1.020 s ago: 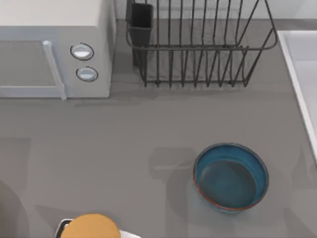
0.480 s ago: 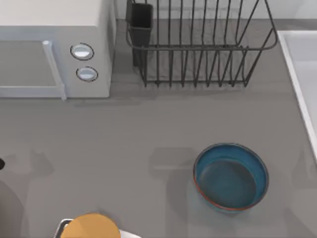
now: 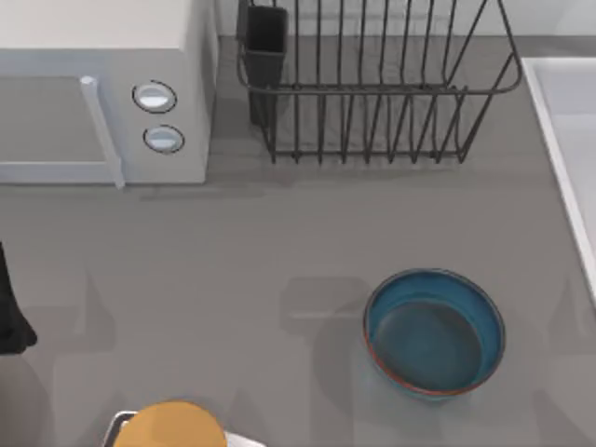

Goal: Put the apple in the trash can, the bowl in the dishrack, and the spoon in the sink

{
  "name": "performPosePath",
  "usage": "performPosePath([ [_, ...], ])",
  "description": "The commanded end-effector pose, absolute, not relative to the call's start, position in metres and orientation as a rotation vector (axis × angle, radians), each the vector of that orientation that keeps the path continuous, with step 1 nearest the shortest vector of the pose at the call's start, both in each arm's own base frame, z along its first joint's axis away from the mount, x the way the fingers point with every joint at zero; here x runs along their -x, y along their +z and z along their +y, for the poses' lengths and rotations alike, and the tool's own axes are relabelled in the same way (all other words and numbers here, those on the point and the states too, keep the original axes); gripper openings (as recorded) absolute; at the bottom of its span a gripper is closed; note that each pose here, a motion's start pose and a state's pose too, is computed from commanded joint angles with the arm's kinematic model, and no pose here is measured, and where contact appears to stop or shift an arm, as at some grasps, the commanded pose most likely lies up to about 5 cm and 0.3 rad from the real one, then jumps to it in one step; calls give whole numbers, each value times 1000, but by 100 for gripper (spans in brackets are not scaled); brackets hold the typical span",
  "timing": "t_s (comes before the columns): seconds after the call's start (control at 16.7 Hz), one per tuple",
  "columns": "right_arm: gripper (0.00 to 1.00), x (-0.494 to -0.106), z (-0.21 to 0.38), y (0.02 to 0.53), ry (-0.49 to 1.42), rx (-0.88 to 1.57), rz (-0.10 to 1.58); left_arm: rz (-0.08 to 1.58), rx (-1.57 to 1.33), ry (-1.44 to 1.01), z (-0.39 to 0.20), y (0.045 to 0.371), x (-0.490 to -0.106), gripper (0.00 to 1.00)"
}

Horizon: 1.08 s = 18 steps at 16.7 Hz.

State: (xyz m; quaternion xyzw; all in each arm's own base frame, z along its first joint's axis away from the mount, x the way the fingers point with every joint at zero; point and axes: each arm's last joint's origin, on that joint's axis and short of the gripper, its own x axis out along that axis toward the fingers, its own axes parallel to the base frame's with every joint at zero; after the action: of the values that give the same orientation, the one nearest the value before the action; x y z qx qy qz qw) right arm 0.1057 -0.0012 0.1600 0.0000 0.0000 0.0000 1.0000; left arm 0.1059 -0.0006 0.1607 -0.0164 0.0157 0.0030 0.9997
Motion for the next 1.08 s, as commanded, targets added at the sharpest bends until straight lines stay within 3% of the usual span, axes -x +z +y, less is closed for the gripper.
performPosePath([
  [0.66,100,-106,1,171,23,-23,61,0,0,0,-1,160,-106,100],
  [0.9,100,-114,11,207,90,-84,274,0,0,0,-1,160,-106,100],
  [1.08,100,-138,25,232,131,-124,551,0,0,0,-1,160,-106,100],
])
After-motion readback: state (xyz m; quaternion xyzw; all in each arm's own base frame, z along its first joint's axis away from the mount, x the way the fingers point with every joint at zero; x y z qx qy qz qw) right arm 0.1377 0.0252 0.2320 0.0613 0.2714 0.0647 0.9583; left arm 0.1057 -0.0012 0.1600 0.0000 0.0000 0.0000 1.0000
